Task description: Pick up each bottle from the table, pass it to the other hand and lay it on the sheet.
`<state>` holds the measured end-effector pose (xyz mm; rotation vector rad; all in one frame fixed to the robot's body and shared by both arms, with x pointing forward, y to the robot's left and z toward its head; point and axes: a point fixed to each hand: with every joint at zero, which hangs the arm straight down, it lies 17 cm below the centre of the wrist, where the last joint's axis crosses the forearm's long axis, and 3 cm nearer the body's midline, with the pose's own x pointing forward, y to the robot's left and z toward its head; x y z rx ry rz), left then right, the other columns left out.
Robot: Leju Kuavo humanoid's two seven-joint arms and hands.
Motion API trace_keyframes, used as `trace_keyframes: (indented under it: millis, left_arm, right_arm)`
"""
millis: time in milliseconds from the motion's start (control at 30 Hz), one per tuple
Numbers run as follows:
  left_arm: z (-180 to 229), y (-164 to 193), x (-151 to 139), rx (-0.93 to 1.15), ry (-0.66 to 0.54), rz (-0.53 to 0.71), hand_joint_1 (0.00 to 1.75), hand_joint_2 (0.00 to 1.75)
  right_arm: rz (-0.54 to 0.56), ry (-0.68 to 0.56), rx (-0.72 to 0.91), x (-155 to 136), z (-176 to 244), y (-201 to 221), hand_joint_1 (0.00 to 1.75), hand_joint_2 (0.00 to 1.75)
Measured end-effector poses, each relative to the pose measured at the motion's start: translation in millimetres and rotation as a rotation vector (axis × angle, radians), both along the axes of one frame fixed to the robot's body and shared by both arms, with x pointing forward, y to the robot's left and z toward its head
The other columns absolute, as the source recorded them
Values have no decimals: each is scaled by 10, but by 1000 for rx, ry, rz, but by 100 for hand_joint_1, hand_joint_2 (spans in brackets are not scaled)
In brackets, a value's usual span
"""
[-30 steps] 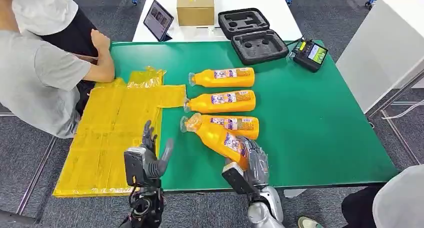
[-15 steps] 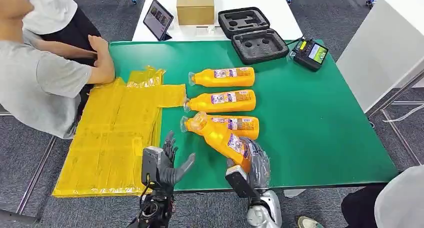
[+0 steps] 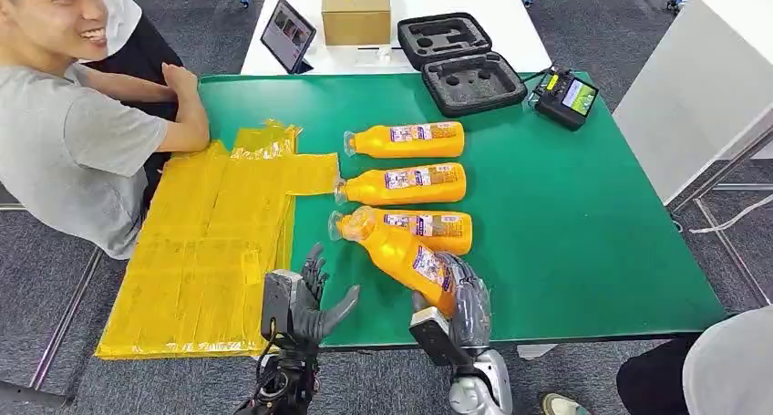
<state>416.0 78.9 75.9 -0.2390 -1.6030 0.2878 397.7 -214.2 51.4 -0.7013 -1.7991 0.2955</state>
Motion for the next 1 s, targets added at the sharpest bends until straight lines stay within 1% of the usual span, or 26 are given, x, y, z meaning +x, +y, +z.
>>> trace_keyframes:
  millis: [133,333,533,767,1000]
  left_arm:
    - [0,-105,-8,-52,22,-49,0,175]
    - [66,-189,28,-88,26,-84,0,175]
    - [231,-334,61,-122,0,-139,0,175]
    - [369,-419,92,-137,-26,-163,0,175]
    - [401,-419,114,-140,-32,-164,0,175]
  right_arm:
    - [18,-5,-2,26,14,62,175,175]
    - [59,-9,-10,61,43,229,175,175]
    - [102,-7,-12,137,98,424,175,175]
    - [158,-11,-29,187,135,656,175,175]
    - [178,-13,-42,240,155,732,175,175]
